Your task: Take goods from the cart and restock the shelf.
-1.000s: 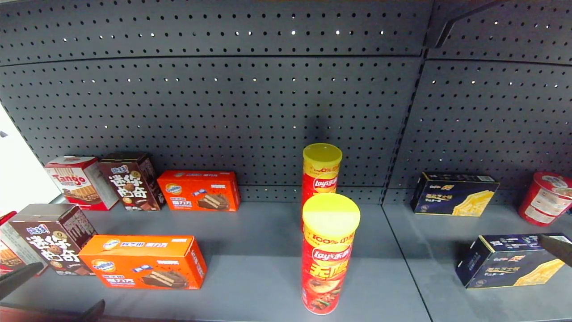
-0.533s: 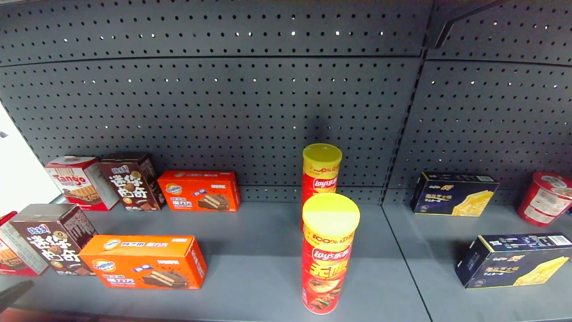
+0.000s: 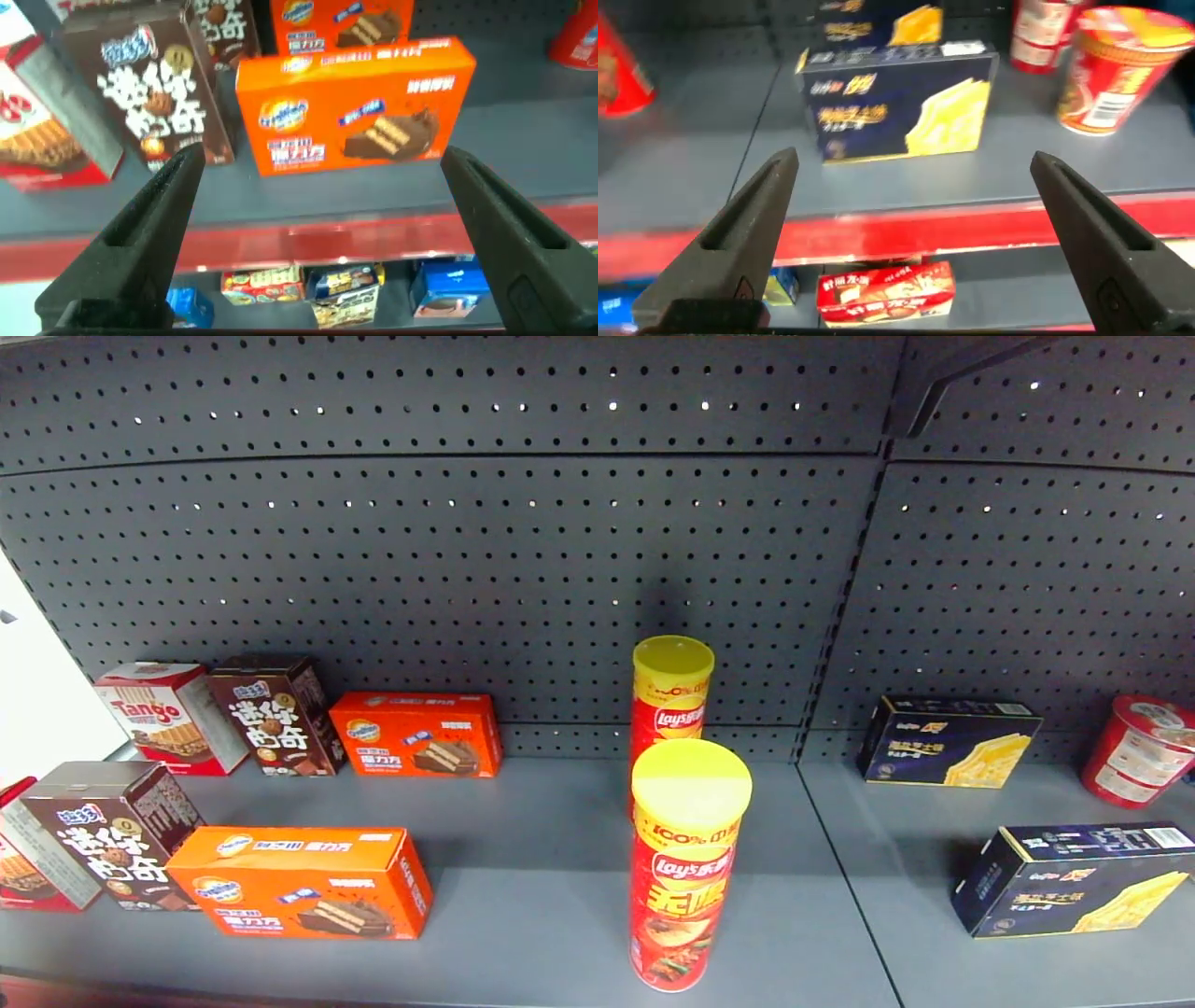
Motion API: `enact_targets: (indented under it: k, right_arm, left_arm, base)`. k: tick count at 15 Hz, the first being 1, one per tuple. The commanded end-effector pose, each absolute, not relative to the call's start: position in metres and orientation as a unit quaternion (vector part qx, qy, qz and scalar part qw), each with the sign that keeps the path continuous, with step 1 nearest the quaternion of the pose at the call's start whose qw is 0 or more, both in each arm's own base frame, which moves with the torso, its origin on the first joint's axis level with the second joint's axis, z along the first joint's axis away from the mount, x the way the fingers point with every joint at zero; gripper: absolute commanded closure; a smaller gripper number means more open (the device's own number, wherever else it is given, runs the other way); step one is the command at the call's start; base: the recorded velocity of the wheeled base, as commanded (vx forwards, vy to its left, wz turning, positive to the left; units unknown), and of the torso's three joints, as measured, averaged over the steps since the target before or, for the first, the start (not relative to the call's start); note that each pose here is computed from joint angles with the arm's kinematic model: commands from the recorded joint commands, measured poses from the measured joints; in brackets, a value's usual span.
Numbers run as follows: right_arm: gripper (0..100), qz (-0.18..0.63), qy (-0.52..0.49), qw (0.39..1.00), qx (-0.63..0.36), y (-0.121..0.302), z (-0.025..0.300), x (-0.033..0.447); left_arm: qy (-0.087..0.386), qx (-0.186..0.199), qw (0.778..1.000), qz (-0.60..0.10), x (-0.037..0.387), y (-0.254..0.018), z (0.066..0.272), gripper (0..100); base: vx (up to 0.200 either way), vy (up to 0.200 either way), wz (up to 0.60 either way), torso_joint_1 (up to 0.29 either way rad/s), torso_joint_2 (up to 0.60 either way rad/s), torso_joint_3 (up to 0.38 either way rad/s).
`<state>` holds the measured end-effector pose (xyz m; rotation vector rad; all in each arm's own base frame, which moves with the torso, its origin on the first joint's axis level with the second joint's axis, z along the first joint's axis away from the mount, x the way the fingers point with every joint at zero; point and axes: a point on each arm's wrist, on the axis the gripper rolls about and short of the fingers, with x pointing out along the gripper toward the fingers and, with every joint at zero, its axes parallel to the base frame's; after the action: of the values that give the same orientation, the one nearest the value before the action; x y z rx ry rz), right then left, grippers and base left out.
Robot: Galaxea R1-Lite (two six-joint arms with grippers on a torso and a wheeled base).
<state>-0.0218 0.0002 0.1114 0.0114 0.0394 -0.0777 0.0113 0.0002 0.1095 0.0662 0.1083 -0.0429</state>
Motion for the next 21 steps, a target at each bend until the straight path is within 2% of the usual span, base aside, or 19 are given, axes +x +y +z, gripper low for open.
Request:
enact_targets:
  k: [1,3,6,9,12,18,21]
  right_arm:
    - [0,-0.032,0.011,0.999,0.002,0.001,0.102,-0.024]
    - [0,0.013,0.017,1.000,-0.019,0.002,0.085,-0.018]
    - [0,0.104,-0.025,0.994,-0.024,0.005,0.083,-0.025]
    - [0,0.080,-0.025,0.996,-0.007,0.004,0.083,-0.024]
    - [0,0.075,-0.025,0.997,-0.003,0.003,0.083,-0.024]
    - [0,0.101,-0.026,0.994,-0.021,0.005,0.083,-0.025]
    - [0,0.102,-0.026,0.994,-0.025,0.005,0.083,-0.025]
  left_arm:
    - [0.036,0.034,0.999,-0.021,-0.013,0.003,0.084,0]
    - [0.050,0.029,0.998,-0.021,-0.015,0.003,0.077,0]
    - [0.048,0.028,0.998,-0.026,-0.015,0.003,0.077,0]
    - [0.047,0.032,0.998,-0.027,-0.015,0.003,0.077,0]
    - [0.047,0.026,0.998,-0.032,-0.015,0.002,0.077,0]
    - [0.047,0.019,0.997,-0.052,-0.015,0.002,0.077,0]
    - [0.047,0.017,0.997,-0.052,-0.015,0.002,0.077,0]
  base:
    - [0.000,0.000,0.00,0.000,0.00,0.000]
    - [0.000,0.000,0.00,0.000,0.00,0.000]
    - [0.000,0.000,0.00,0.000,0.00,0.000]
    - [0.000,0.000,0.00,0.000,0.00,0.000]
    - [-0.133,0.000,0.00,0.000,0.00,0.003]
    - [0.000,0.000,0.00,0.000,0.00,0.000]
    - [0.000,0.000,-0.40,0.002,0.00,0.002]
